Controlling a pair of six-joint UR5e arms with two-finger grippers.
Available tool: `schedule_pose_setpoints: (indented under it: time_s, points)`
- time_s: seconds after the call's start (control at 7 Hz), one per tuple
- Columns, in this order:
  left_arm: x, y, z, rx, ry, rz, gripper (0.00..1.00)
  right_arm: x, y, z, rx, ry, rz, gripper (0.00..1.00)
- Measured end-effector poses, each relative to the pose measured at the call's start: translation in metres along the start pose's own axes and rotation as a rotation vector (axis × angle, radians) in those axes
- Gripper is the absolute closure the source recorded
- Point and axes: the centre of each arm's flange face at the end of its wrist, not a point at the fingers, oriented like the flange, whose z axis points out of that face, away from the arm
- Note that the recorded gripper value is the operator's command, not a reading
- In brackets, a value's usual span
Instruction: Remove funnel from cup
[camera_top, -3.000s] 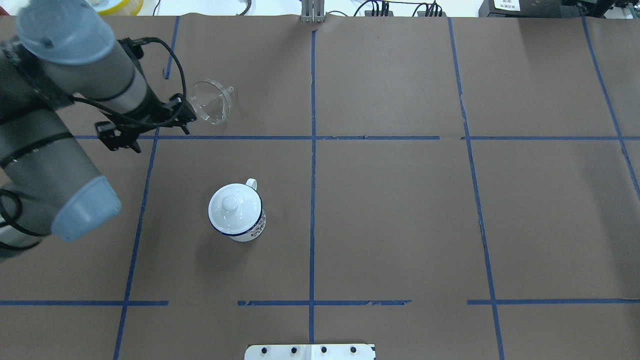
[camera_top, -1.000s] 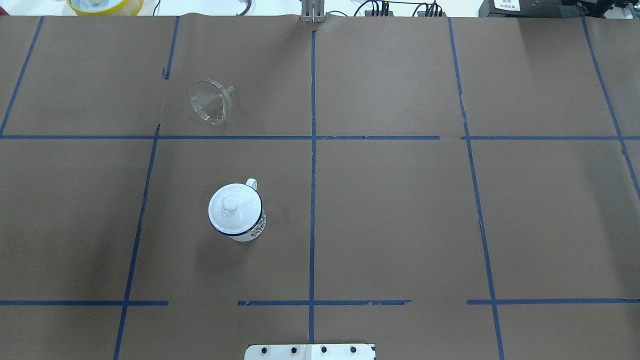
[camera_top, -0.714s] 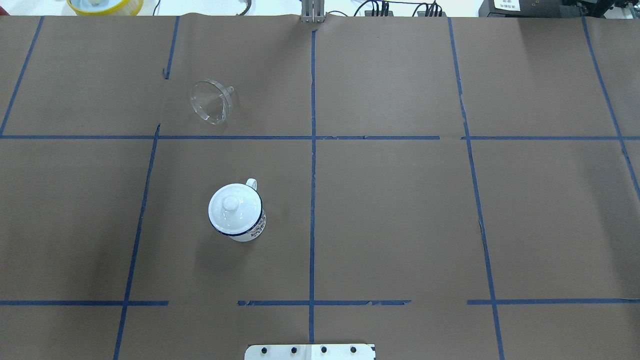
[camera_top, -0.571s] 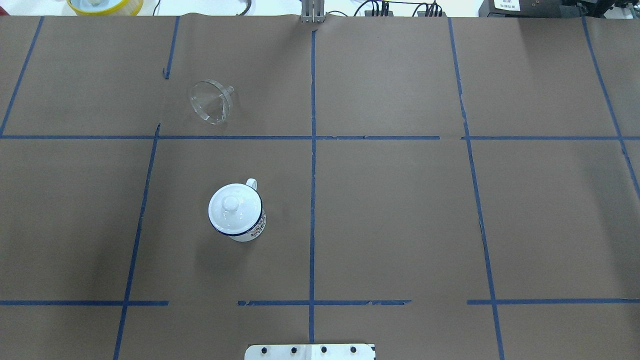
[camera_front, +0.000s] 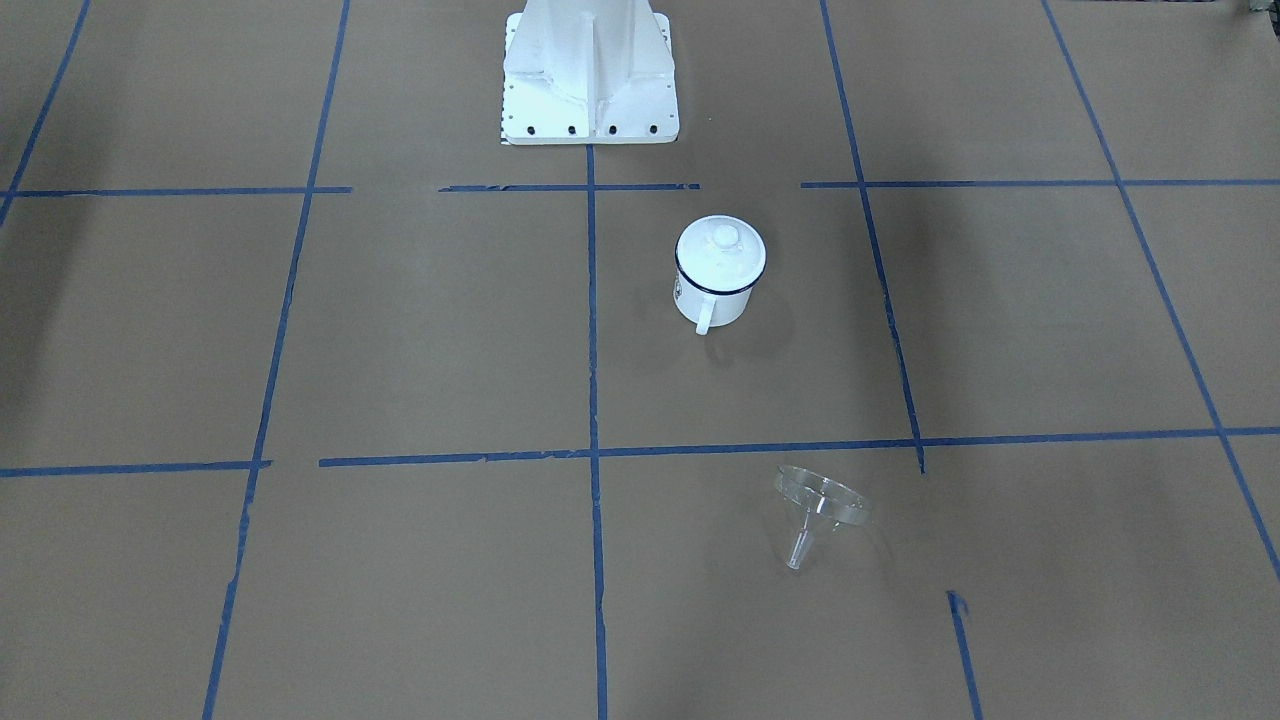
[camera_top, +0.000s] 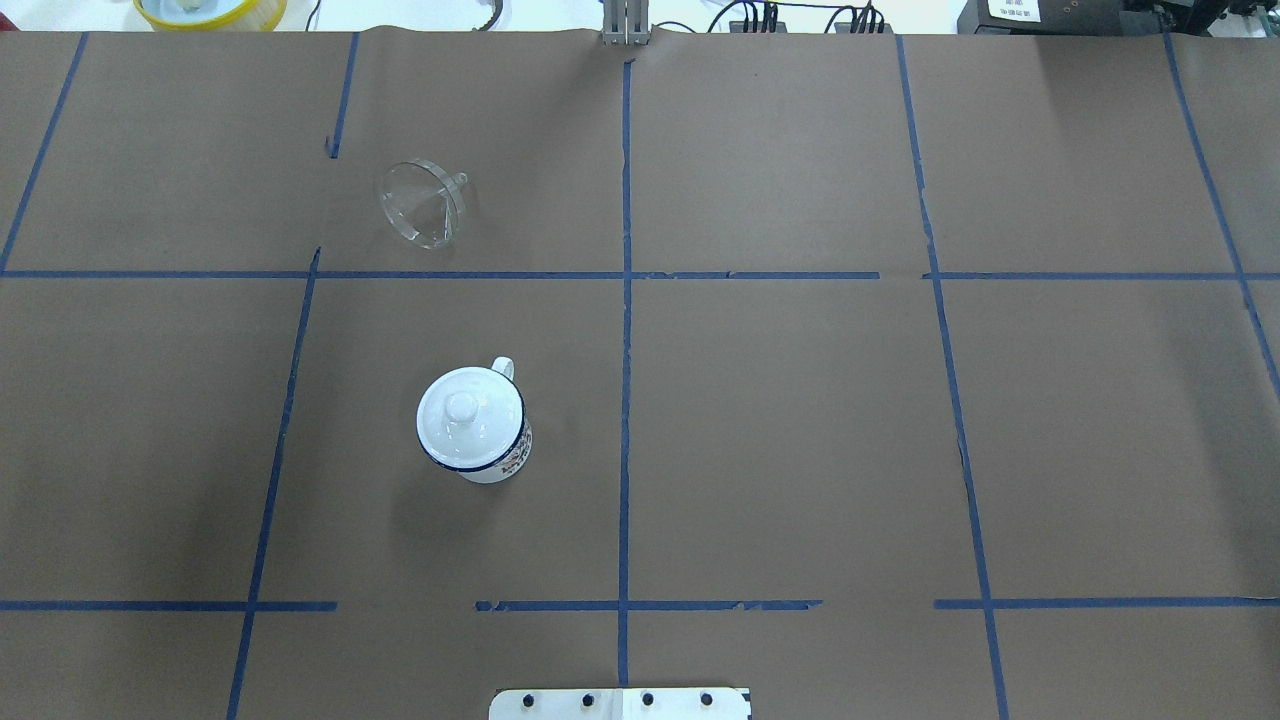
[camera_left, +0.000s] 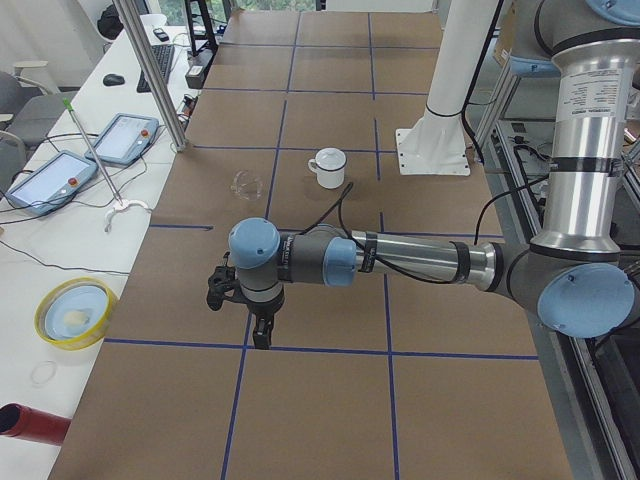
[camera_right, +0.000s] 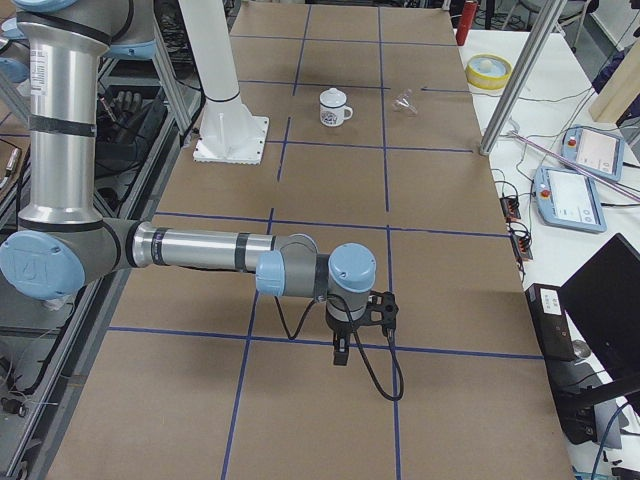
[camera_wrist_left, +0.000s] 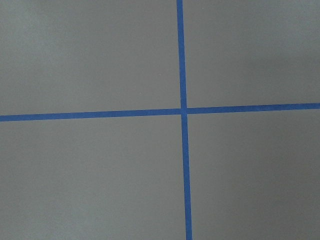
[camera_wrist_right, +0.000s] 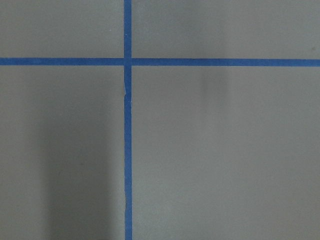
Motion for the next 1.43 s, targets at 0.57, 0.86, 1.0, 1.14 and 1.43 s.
schedule_pose_setpoints:
  time_s: [0.57, 0.86, 1.0, 1.14, 1.43]
  points:
    - [0.0042, -0.0057, -0.0018, 0.005, 0.016, 0.013, 0.0, -0.0003, -0.0001, -0.0004, 0.001, 0.0, -0.001, 0.0]
    - [0.0035, -0.0062, -0.0013, 0.003, 0.016, 0.014, 0.0, -0.0002, 0.0, -0.0002, 0.0, 0.0, 0.0, 0.0]
    - [0.0031, -0.0062, -0.0009, 0.002, 0.016, 0.013, 0.0, 0.0, 0.0, 0.0, 0.0, 0.0, 0.0, 0.0]
    - [0.0032, -0.0063, -0.0011, 0.002, 0.016, 0.013, 0.0, 0.0, 0.0, 0.0, 0.0, 0.0, 0.0, 0.0]
    - [0.0014, -0.0056, 0.001, -0.001, 0.016, 0.01, 0.0, 0.0, 0.0, 0.0, 0.0, 0.0, 0.0, 0.0]
